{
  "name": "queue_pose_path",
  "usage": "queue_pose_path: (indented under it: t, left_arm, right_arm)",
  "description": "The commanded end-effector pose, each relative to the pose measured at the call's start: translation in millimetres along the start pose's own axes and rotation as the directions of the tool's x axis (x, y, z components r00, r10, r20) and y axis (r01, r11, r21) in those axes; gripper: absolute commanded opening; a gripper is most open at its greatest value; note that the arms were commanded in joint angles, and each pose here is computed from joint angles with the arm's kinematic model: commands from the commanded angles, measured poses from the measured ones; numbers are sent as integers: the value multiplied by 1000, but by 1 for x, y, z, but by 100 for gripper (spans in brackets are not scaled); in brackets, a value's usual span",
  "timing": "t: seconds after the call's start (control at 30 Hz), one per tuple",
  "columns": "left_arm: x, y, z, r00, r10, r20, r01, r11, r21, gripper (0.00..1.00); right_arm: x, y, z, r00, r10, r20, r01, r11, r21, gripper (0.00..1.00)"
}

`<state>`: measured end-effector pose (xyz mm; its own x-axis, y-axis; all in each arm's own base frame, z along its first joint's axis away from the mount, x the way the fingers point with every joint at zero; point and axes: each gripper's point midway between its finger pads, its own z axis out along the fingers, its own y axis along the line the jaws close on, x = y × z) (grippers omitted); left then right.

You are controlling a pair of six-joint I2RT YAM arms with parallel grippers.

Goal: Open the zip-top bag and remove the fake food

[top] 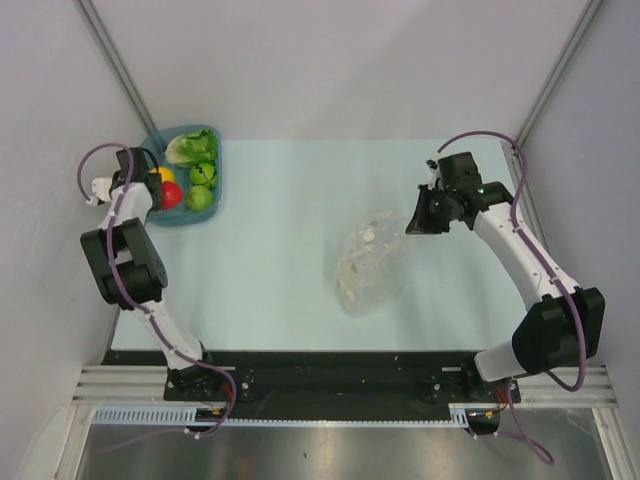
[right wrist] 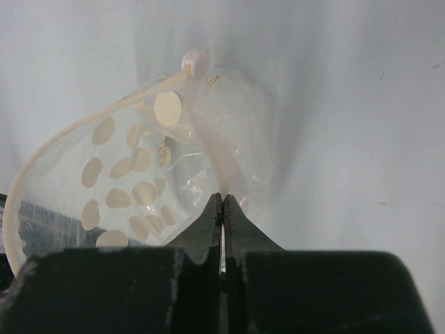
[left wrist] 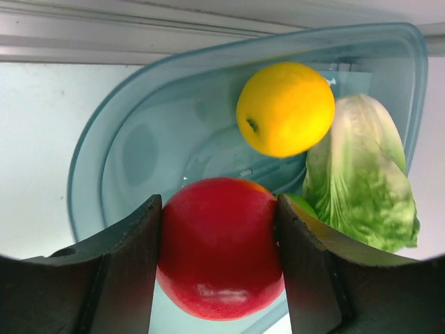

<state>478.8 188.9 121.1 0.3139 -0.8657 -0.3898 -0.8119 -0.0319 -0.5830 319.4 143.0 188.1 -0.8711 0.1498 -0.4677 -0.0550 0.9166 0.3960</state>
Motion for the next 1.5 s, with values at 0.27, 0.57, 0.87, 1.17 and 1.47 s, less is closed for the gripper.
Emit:
queue_pose_path:
  t: [0.27, 0.57, 0.87, 1.17, 1.47]
  left_arm:
    - [-13, -23, 25, 1000, 15, -17, -14, 999, 39, 80]
    - [-15, -44, 1, 996, 86, -36, -81, 989, 125, 99]
    - [60, -100, -67, 902, 415, -119, -335, 846, 415, 99]
    - [149, -101, -150, 817, 493, -301, -222, 749, 624, 99]
    - [139, -123, -218, 806, 566, -173, -282, 624, 729, 100]
  right_arm:
    - [-26, 6, -8, 996, 21, 85, -22, 1000, 10, 0]
    - [-35, -6, -30, 988, 59, 142, -66, 997, 46, 0]
    - [-79, -70, -43, 945, 225, 238, -268, 949, 167, 0]
    - [-117, -28, -7, 986, 118, 118, -132, 985, 113, 2]
    - [-137, 67, 35, 999, 35, 25, -34, 999, -39, 70]
